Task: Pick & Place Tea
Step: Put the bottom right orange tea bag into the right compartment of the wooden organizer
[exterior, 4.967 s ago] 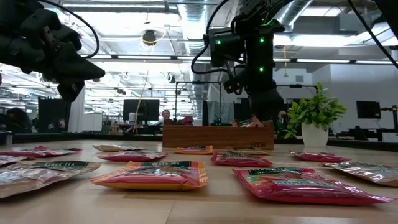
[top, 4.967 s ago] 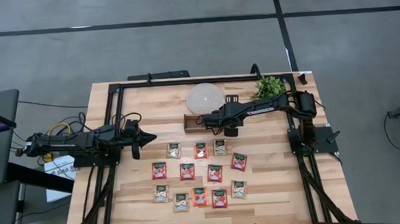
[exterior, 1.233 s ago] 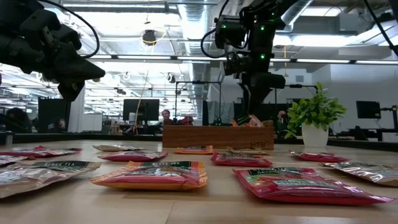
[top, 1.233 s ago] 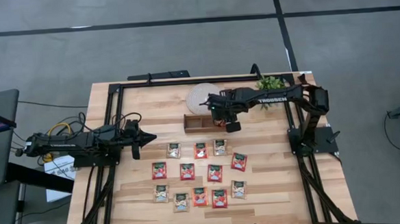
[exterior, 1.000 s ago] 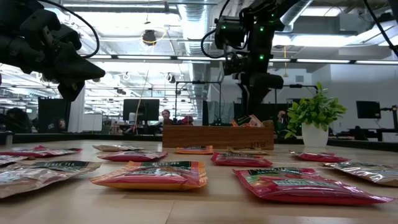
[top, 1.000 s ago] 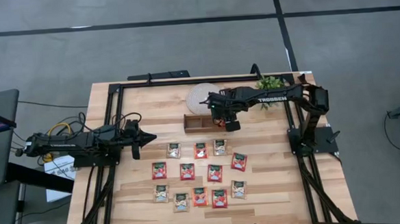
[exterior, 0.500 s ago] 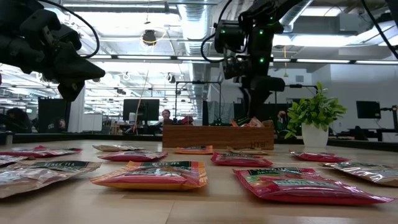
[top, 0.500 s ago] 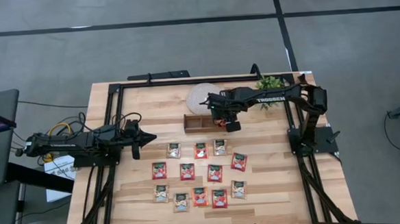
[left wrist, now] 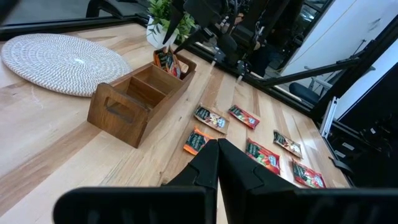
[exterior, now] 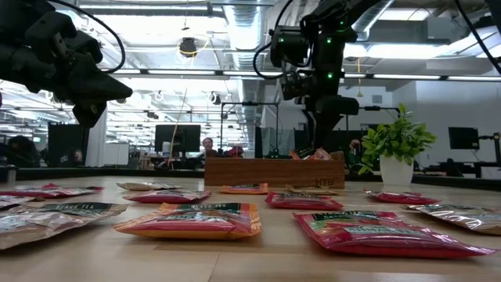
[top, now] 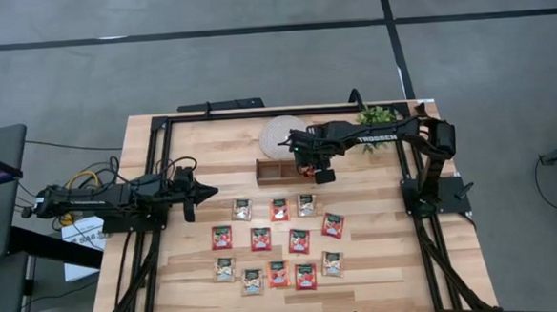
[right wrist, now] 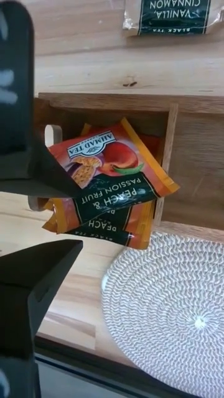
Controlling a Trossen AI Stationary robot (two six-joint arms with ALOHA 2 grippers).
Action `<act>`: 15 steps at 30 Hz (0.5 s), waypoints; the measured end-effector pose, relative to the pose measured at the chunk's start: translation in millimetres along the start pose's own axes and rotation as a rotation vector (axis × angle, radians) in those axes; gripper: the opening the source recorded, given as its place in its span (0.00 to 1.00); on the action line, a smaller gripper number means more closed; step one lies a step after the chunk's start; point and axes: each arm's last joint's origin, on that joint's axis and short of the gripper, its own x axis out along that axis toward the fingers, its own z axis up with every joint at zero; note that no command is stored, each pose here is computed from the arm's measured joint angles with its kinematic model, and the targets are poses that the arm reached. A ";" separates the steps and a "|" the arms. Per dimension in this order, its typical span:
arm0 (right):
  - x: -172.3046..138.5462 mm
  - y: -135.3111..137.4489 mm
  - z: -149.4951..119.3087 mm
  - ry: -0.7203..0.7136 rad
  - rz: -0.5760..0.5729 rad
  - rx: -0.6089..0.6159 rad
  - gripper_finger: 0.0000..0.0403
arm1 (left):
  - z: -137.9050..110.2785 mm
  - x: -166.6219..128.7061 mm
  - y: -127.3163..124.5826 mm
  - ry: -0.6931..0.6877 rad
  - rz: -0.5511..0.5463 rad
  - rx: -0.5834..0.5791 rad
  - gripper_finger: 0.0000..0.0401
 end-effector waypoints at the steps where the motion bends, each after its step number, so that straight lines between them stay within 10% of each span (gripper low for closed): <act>1: 0.0 0.0 0.0 0.000 0.000 0.000 0.25 | 0.0 0.0 0.0 0.000 0.000 0.000 0.00; 15: -0.1 0.0 0.0 0.000 0.000 0.002 0.05 | 0.0 0.0 0.0 0.000 0.000 0.005 0.00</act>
